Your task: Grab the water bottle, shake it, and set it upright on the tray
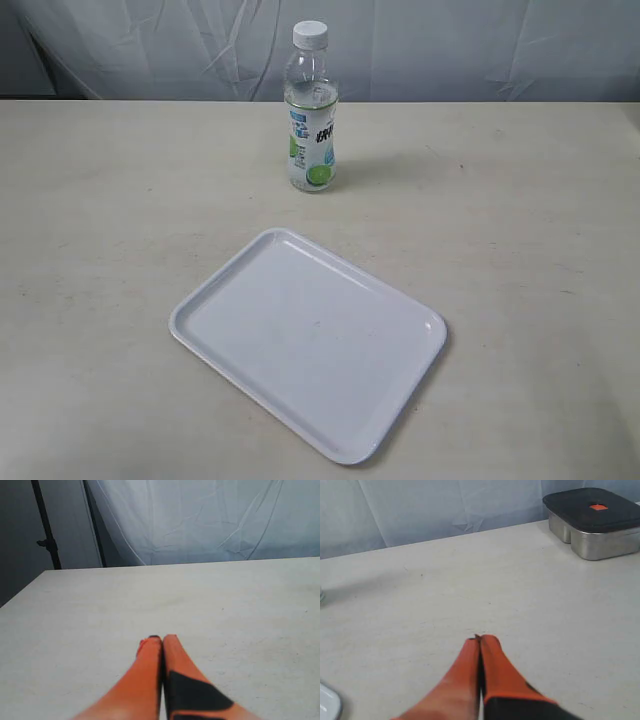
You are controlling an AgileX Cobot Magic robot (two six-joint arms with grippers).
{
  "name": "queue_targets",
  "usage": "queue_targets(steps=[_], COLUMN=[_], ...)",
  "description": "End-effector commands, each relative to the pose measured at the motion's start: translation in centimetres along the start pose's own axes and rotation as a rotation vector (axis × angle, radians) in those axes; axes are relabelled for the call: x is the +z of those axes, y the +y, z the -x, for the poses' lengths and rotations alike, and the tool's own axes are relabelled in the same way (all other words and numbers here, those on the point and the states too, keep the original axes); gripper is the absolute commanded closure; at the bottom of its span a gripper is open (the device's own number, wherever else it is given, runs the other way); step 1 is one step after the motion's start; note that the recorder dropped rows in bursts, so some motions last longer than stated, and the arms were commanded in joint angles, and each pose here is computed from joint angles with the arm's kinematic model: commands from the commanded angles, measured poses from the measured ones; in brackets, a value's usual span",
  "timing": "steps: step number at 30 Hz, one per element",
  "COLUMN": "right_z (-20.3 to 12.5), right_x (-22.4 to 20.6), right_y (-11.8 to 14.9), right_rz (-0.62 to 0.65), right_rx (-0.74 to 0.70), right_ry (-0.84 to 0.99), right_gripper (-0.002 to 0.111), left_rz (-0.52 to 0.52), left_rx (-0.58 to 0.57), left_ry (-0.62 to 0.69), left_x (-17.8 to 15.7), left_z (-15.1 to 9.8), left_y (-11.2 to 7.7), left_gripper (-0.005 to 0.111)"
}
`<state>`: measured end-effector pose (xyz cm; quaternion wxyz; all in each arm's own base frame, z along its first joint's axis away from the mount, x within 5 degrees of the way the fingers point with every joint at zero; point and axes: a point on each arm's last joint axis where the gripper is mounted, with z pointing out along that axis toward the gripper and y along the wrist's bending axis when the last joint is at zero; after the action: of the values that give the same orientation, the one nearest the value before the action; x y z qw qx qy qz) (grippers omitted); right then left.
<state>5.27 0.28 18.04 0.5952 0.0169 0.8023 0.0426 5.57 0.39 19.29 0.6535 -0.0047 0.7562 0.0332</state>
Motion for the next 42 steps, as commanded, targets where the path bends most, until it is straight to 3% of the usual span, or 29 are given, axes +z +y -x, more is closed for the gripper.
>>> queue_targets(steps=[1, 4, 14, 17, 18, 20, 23, 26, 30, 35, 40, 41, 42], right_z=[0.1, 1.3, 5.2, 4.7, 4.0, 2.8, 2.2, 4.2, 9.8, 15.7, 18.9, 19.2, 19.2], right_x=[0.0, -0.1, -1.7, -1.4, -1.0, -0.5, -0.3, -1.0, -0.6, 3.5, 9.9, 12.9, 14.0], right_y=[-0.1, 0.1, -0.7, -0.6, -0.2, 0.5, 0.9, 0.0, 0.5, 1.5, 5.1, 7.3, 8.2], right_rz=[-0.013, 0.004, 0.075, 0.139, 0.181, 0.193, 0.207, 0.175, 0.1, 0.075, 0.227, 0.303, 0.332], right_rx=[-0.029, -0.012, 0.479, 0.737, 0.857, 0.869, 0.912, 0.788, 0.448, 0.218, -0.11, -0.236, -0.264], right_ry=[-0.03, -0.157, -0.629, -0.562, -0.455, -0.283, -0.194, -0.422, -0.442, -0.383, -0.351, -0.291, -0.271], right_gripper=[0.109, 0.109, 0.109, 0.109, 0.109, 0.109, 0.109, 0.109, 0.109, 0.109, 0.109, 0.109, 0.109], left_rz=[0.0, 0.0, 0.0, 0.0, 0.0, 0.0, 0.0, 0.0, 0.0, 0.0, 0.0, 0.0, 0.0], left_rx=[-0.004, -0.004, -0.004, -0.004, -0.004, -0.004, -0.004, -0.004, -0.004, -0.004, -0.004, -0.004, -0.004], left_ry=[-0.007, -0.007, -0.007, -0.007, -0.007, -0.007, -0.007, -0.007, -0.007, -0.007, -0.007, -0.007, -0.007], left_x=[0.0, 0.0, 0.0, 0.0, 0.0, 0.0, 0.0, 0.0, 0.0, 0.0, 0.0, 0.0, 0.0], left_z=[0.0, 0.0, 0.0, 0.0, 0.0, 0.0, 0.0, 0.0, 0.0, 0.0, 0.0, 0.0, 0.0], left_y=[0.0, 0.0, 0.0, 0.0, 0.0, 0.0, 0.0, 0.0, 0.0, 0.0, 0.0, 0.0, 0.0], left_gripper=[0.107, 0.107, 0.107, 0.107, 0.107, 0.107, 0.107, 0.107, 0.107, 0.107, 0.107, 0.107, 0.107])
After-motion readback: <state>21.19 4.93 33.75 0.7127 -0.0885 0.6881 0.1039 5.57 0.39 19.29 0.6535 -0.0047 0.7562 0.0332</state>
